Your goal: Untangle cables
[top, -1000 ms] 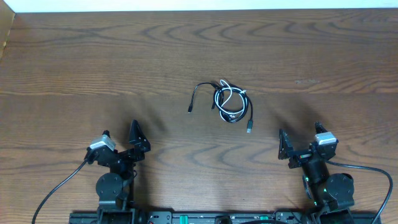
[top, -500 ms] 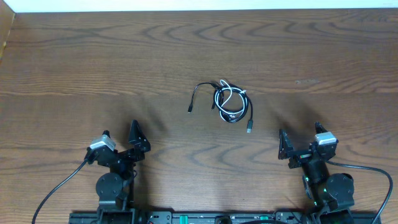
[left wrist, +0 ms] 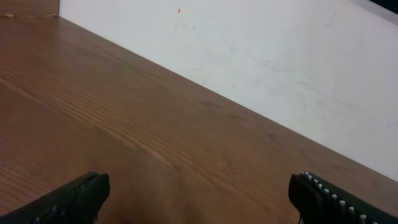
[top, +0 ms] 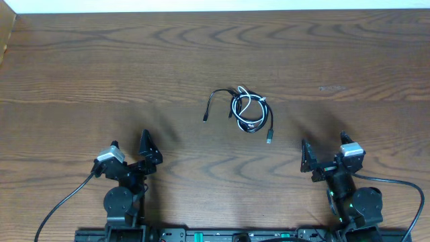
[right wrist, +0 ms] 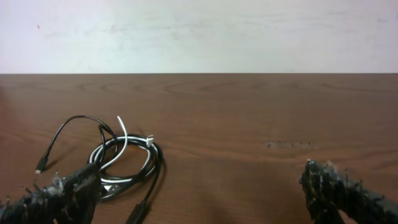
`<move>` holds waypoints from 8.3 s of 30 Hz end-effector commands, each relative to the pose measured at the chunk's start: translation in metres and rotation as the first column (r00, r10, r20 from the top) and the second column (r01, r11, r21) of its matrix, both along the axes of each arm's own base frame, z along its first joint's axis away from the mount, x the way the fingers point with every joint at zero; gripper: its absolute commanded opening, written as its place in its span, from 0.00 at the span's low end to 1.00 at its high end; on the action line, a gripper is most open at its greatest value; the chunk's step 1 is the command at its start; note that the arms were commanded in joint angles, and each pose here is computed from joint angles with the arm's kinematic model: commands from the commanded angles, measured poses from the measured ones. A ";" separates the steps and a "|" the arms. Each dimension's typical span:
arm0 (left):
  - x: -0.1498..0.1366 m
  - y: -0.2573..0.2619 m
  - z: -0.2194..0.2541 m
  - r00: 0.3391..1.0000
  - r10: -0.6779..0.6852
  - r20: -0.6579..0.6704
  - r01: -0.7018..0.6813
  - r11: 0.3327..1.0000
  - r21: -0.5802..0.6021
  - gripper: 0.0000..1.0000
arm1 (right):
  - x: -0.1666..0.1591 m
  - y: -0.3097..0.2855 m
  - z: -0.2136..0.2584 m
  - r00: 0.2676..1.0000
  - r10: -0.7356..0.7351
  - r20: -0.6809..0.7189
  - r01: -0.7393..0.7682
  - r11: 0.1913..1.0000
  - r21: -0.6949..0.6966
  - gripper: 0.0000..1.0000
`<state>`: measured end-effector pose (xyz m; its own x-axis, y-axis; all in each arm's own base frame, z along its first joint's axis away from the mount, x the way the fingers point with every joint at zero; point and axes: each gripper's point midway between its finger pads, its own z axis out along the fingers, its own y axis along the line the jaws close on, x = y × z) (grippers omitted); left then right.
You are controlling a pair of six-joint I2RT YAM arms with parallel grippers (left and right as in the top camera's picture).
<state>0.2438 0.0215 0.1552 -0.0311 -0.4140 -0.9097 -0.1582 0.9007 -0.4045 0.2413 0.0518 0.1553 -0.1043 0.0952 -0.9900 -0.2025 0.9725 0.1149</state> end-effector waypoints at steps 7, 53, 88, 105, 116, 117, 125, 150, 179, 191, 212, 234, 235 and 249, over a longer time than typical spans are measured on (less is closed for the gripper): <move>-0.001 0.003 -0.017 0.998 0.015 -0.055 -0.014 1.000 0.016 0.98 | 0.000 -0.003 -0.001 1.000 -0.013 -0.006 0.013 1.000 0.006 0.99; -0.001 0.003 -0.017 0.998 0.015 -0.055 -0.014 1.000 0.016 0.98 | 0.000 -0.003 -0.001 1.000 -0.013 -0.006 0.013 1.000 0.006 0.99; -0.001 0.003 -0.017 0.998 0.015 -0.055 -0.014 1.000 0.016 0.98 | 0.000 -0.003 -0.001 1.000 -0.013 -0.006 0.013 1.000 0.006 0.99; -0.001 0.003 -0.017 0.998 0.015 -0.055 -0.014 1.000 0.016 0.98 | 0.000 -0.003 -0.001 1.000 -0.013 -0.006 0.013 1.000 0.006 0.99; -0.001 0.003 -0.017 0.998 0.015 -0.055 -0.014 1.000 0.016 0.98 | 0.000 -0.003 -0.001 1.000 -0.013 -0.004 0.013 1.000 0.007 0.99; -0.001 0.003 -0.017 0.998 0.016 -0.055 -0.015 1.000 0.016 0.98 | 0.000 -0.003 -0.001 1.000 -0.013 -0.004 0.013 1.000 0.007 0.99; -0.001 0.003 -0.017 0.998 0.015 -0.055 -0.014 1.000 0.016 0.98 | 0.000 -0.001 -0.001 1.000 -0.002 -0.008 0.002 1.000 0.016 0.99; -0.001 0.003 -0.017 0.998 0.016 -0.055 -0.015 1.000 0.016 0.98 | 0.000 -0.001 -0.001 1.000 -0.006 -0.008 0.006 1.000 0.015 0.99; -0.009 -0.006 0.012 0.998 -0.040 -0.055 0.041 0.999 0.011 0.98 | -0.003 0.011 0.005 0.998 0.070 0.004 -0.070 0.997 0.025 0.99; -0.032 -0.013 0.104 0.959 -0.084 -0.269 0.090 0.996 0.008 0.98 | -0.017 0.014 0.100 0.990 0.100 0.094 -0.104 0.994 0.037 0.99; 0.043 -0.094 0.035 0.345 -0.530 -0.774 0.302 0.844 -0.443 0.30 | 0.064 0.080 0.082 0.706 0.348 -0.617 -0.349 0.929 0.125 0.99; 0.078 -0.093 -0.028 0.244 -0.522 -0.817 0.243 0.849 -0.470 0.07 | 0.109 0.096 0.009 0.583 0.362 -0.727 -0.311 0.927 0.211 0.01; 0.079 -0.093 -0.029 0.246 -0.522 -0.816 0.244 0.849 -0.469 0.07 | 0.111 0.097 0.002 0.572 0.359 -0.737 -0.308 0.927 0.213 0.03; 0.090 -0.089 -0.049 0.293 -0.500 -0.815 0.272 0.861 -0.430 0.08 | 0.138 0.102 -0.091 0.445 0.329 -0.833 -0.217 0.942 0.256 0.27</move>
